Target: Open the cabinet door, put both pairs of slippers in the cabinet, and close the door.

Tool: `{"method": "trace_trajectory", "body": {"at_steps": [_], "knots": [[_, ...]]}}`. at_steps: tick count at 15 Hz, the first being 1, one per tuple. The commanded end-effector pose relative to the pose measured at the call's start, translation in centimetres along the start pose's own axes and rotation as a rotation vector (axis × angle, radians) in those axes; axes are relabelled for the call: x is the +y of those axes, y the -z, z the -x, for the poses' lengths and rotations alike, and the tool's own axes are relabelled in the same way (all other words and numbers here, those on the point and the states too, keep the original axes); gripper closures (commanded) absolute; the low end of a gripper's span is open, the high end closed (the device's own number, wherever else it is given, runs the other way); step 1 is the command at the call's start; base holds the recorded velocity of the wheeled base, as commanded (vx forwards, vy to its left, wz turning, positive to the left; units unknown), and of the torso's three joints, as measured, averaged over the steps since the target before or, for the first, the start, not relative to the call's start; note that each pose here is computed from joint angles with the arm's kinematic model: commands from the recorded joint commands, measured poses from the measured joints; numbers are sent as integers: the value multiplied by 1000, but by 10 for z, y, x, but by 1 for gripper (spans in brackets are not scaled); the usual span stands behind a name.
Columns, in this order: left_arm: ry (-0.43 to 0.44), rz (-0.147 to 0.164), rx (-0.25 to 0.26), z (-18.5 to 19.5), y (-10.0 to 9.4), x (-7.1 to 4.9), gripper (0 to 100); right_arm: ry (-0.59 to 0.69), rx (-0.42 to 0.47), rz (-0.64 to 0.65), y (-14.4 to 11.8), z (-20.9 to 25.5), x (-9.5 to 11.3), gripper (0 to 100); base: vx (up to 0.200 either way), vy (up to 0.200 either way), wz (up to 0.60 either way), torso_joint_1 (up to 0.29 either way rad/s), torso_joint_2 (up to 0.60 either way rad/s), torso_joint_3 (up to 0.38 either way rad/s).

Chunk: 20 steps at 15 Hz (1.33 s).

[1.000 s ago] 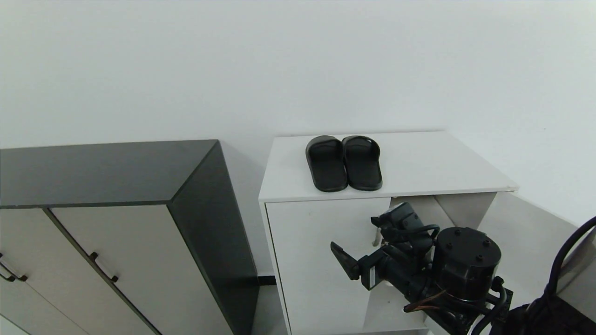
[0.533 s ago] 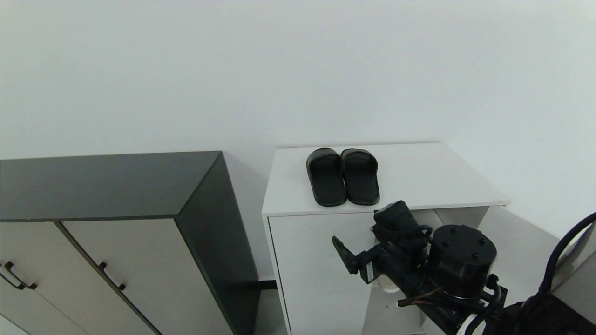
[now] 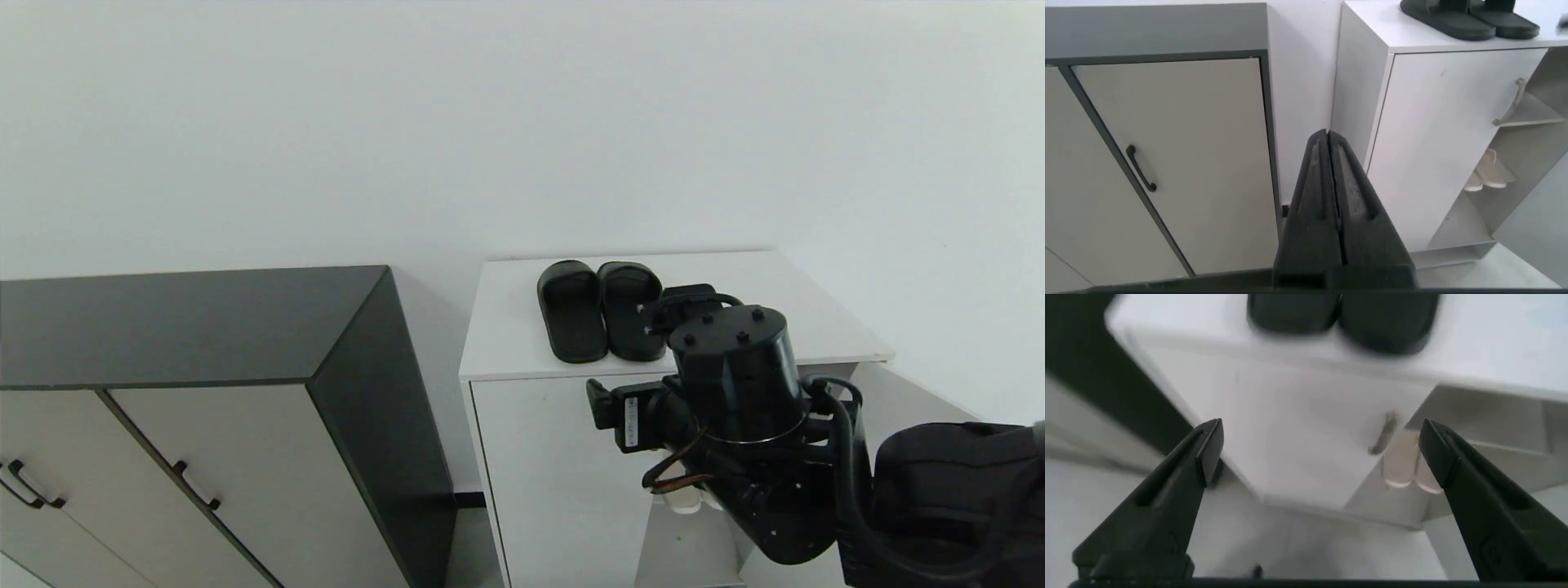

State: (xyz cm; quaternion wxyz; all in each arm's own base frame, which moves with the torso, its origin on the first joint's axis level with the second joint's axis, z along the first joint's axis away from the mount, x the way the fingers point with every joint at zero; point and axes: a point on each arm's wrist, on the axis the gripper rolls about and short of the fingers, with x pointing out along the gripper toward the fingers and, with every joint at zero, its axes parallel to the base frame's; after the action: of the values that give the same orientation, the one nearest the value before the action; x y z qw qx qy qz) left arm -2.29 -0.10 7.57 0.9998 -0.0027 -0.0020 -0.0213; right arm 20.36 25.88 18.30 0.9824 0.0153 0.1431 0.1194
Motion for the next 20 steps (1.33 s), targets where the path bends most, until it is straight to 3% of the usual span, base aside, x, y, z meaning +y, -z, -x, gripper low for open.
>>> {"method": "trace_trajectory", "body": {"at_steps": [1, 8, 13, 20], "knots": [[0, 1, 1, 0, 0, 0, 100, -16, -42, -34, -15, 6, 4, 0, 200, 0, 0, 2, -2, 2], [2, 1, 1, 0, 0, 0, 100, 24, -11, -16, -1, -13, 3, 0, 200, 0, 0, 6, -1, 3], [0, 1, 1, 0, 0, 0, 100, 94, -42, -24, 22, -76, -4, 0, 0, 0, 0, 0, 0, 0], [0, 1, 1, 0, 0, 0, 100, 111, -79, -22, 14, -134, -7, 0, 0, 0, 0, 0, 0, 0]]}}
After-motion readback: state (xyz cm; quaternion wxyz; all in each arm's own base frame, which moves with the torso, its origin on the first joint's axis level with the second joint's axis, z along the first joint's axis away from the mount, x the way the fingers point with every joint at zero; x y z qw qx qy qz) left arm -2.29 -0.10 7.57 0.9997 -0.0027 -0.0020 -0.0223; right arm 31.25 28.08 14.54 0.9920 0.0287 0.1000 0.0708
